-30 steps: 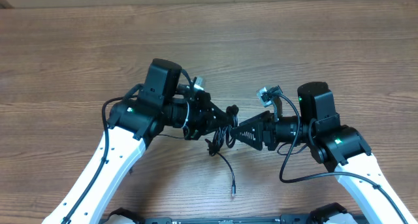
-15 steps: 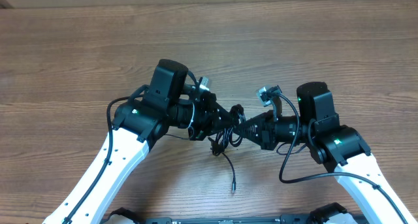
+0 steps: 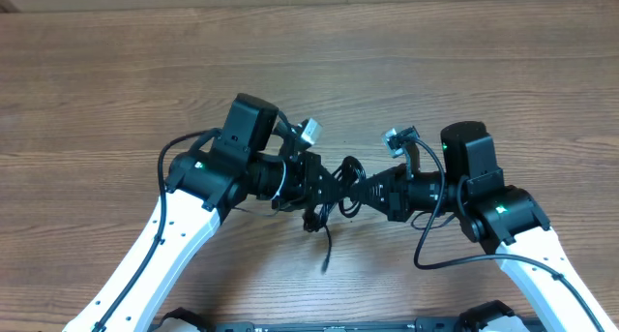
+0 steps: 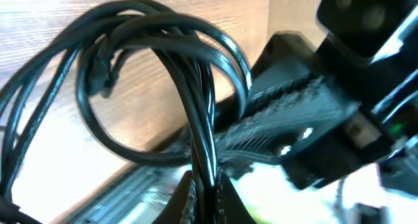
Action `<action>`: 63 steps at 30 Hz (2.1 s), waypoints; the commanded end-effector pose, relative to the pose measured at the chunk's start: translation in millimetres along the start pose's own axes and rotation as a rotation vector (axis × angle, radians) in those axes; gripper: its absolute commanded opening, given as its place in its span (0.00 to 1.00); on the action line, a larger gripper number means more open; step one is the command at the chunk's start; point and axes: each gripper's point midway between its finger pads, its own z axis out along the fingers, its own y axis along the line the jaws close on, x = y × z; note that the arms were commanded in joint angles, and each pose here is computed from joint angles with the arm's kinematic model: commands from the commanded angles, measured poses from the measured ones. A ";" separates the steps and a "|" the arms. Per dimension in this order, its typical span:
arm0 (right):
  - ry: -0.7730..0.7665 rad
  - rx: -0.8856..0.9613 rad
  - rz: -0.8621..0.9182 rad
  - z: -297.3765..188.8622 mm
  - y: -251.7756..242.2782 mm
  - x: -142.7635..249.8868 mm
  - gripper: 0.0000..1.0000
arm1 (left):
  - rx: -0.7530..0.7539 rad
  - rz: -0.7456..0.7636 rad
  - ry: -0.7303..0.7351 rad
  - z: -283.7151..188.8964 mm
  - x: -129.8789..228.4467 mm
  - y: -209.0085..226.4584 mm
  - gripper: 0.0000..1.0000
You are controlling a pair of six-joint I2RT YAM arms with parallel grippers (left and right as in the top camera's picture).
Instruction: Untangle cables
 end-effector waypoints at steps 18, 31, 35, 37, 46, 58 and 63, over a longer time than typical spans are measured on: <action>-0.045 -0.099 -0.015 -11.0 16.5 -17.7 0.04 | -0.705 0.074 -0.068 -42.6 7.4 123.1 0.04; -0.044 -0.099 -0.014 -11.0 16.5 -17.5 0.71 | -0.687 0.052 -0.074 -40.7 7.5 120.7 0.04; -0.045 -0.100 -0.015 -11.0 16.6 -17.5 0.79 | -0.674 0.035 -0.099 -39.2 3.2 118.2 0.04; -0.044 -0.099 -0.015 -11.0 16.5 -17.5 0.79 | -0.652 -0.042 -0.157 -37.6 -4.3 114.7 0.04; -0.023 -0.095 -0.073 -5.4 19.1 -11.5 0.72 | -0.317 -0.600 -0.303 -14.4 -25.2 67.9 0.04; 0.003 0.020 -0.113 4.2 4.5 -2.4 0.72 | -0.091 -0.639 -0.198 -2.3 -28.6 21.9 0.04; 0.000 0.040 -0.111 4.3 1.1 -2.8 0.65 | -0.079 -0.680 -0.193 -2.0 -28.2 20.0 0.04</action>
